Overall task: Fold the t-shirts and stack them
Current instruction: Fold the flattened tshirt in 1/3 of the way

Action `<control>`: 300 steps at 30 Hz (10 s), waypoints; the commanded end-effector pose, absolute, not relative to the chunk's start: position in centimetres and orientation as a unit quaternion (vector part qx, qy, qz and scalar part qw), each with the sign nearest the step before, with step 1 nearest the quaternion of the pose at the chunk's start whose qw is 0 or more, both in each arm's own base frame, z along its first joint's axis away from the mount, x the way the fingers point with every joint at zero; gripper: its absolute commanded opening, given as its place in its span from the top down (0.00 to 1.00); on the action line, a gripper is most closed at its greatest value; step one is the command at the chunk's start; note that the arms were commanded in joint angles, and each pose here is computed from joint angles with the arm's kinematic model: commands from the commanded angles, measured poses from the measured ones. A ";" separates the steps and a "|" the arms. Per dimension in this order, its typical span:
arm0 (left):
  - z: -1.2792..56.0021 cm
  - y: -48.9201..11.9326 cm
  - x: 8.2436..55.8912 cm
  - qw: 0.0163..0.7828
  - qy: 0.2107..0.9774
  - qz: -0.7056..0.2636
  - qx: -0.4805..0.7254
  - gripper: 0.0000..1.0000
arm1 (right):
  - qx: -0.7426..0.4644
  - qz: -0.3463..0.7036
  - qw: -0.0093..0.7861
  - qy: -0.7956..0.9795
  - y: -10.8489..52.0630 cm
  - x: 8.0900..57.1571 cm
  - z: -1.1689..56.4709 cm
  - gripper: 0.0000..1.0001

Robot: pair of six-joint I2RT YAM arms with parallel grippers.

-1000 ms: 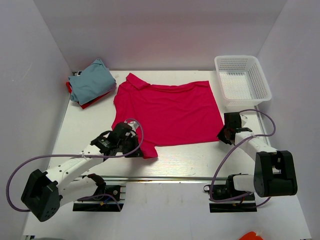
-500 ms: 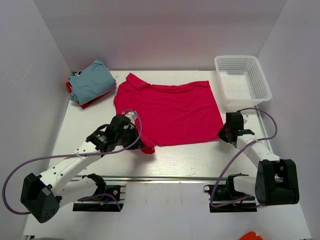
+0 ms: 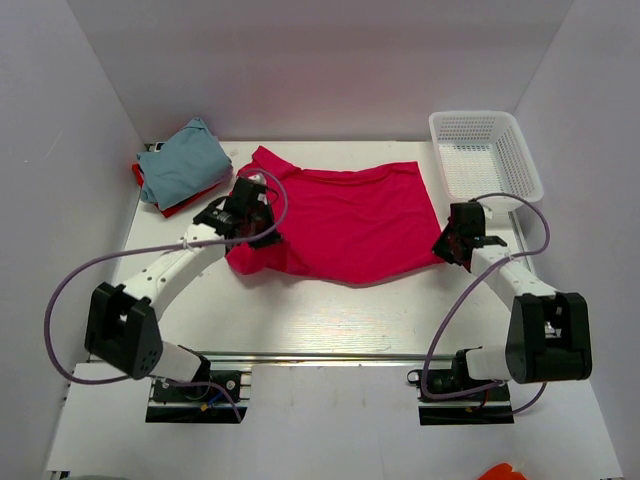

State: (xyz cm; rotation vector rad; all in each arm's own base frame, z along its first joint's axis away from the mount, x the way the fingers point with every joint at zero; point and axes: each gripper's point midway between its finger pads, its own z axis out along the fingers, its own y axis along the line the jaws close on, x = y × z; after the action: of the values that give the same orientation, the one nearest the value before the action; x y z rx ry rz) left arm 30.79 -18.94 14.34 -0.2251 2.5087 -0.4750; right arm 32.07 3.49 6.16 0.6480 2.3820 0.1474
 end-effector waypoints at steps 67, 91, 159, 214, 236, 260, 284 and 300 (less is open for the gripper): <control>7.1 -13.5 42.8 0.285 0.932 -0.219 -0.044 0.00 | 0.021 0.134 0.340 0.931 11.1 44.4 7.9 0.10; 3.7 -7.1 21.1 0.152 0.962 -0.093 -0.206 0.01 | 0.062 0.255 0.177 0.949 13.3 22.6 2.2 0.10; 9.0 -16.2 34.2 0.294 0.951 -0.095 0.021 0.02 | -0.049 0.285 0.333 0.898 15.3 27.9 10.4 0.10; 6.3 -23.1 39.8 0.275 0.946 -0.053 0.164 0.34 | -0.052 0.281 0.303 0.909 15.4 27.8 8.8 0.10; 9.4 -21.2 34.3 0.331 0.928 -0.118 0.126 0.01 | -0.056 0.305 0.282 0.908 16.1 26.8 7.9 0.10; 3.9 -24.7 39.9 0.324 0.916 -0.143 0.189 0.01 | -0.039 0.244 0.285 0.926 14.2 27.5 7.7 0.10; 8.9 -10.8 46.3 0.349 0.937 -0.011 -0.001 0.00 | -0.026 0.215 0.383 0.898 13.9 34.0 13.9 0.10; 6.4 -7.4 53.7 0.365 0.929 -0.068 0.008 0.18 | -0.013 0.165 0.387 0.907 12.3 34.9 14.4 0.10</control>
State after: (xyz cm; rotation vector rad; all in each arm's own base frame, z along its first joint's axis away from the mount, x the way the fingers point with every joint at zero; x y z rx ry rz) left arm 51.74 -5.93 3.14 -0.0633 2.4818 -0.0708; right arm 34.02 12.80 13.13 -0.0401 2.3324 0.4608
